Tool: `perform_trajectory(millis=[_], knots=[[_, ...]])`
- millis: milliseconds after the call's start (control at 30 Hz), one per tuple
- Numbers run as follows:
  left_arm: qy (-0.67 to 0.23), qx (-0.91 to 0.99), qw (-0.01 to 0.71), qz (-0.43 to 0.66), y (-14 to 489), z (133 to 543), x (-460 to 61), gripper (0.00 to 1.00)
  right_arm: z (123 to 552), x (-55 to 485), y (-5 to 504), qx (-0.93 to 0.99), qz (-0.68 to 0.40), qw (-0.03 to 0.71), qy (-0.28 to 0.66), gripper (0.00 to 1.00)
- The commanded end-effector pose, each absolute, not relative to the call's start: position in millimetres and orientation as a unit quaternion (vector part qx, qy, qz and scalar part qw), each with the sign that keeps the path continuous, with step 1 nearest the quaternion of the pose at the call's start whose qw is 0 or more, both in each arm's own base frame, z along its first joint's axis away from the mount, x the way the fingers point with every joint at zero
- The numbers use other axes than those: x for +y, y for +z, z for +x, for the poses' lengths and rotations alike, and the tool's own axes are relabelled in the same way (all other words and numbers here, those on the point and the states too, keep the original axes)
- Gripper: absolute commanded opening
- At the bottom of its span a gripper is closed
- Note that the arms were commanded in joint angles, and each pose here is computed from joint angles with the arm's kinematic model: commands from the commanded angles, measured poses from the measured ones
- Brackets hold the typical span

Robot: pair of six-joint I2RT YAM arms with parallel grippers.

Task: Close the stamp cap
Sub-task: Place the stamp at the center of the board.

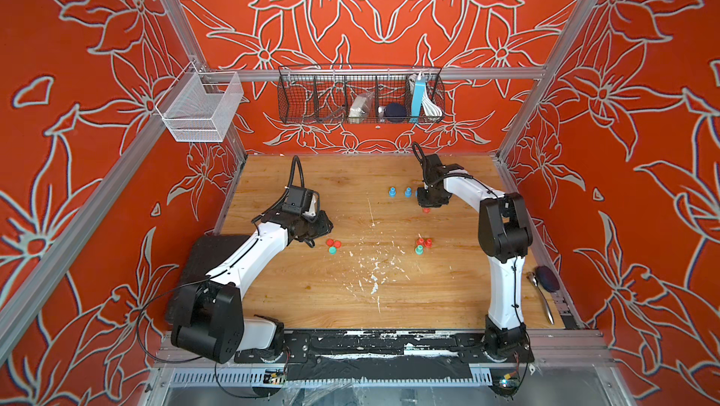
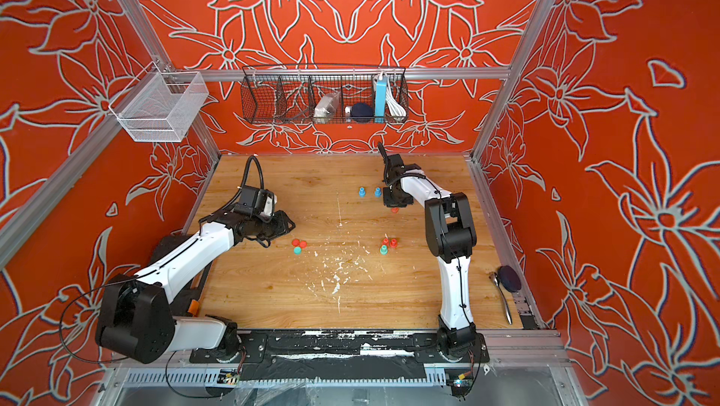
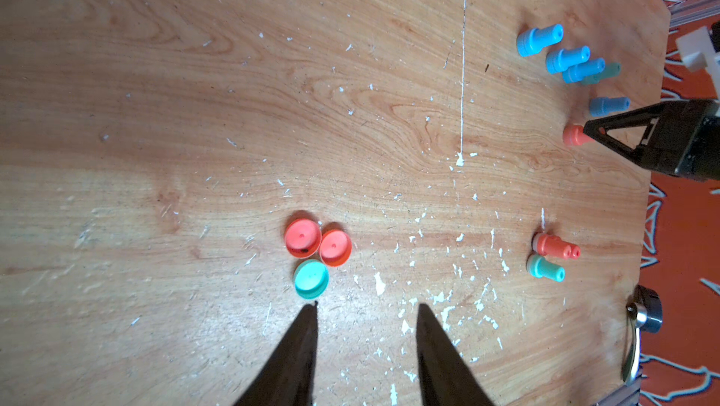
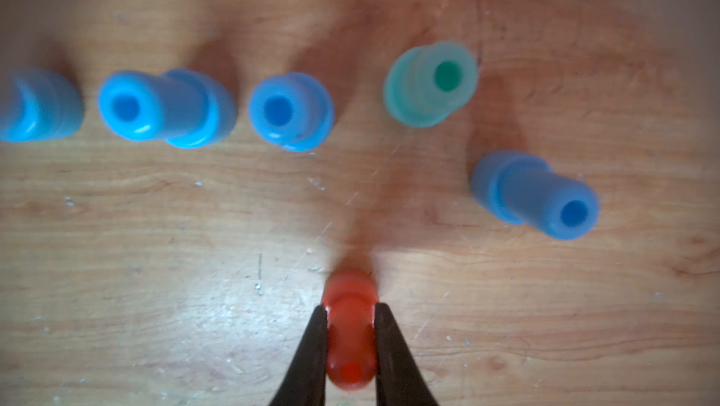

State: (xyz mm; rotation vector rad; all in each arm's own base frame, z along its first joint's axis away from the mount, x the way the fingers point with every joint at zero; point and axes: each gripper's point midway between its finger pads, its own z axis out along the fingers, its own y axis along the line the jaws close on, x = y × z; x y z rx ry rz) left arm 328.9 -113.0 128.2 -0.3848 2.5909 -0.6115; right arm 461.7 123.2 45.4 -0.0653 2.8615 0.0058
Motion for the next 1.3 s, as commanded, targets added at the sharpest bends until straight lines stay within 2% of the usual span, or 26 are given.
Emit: perform_trajectory(millis=[0, 633, 1267], knots=[[-0.225, 0.937, 0.228, -0.139, 129.3, 327.8, -111.5, 0.42, 442.4, 99.1, 2.3, 0.997, -0.023, 0.068, -0.036, 0.08], [-0.224, 0.937, 0.226, -0.141, 128.1, 327.8, -111.0, 0.42, 465.6, 92.2, 17.5, 0.995, -0.021, 0.084, -0.040, 0.10], [-0.220, 0.936, 0.237, -0.140, 137.8, 324.2, -107.7, 0.43, 470.2, 94.0, 52.9, 0.993, -0.023, 0.113, -0.033, 0.24]])
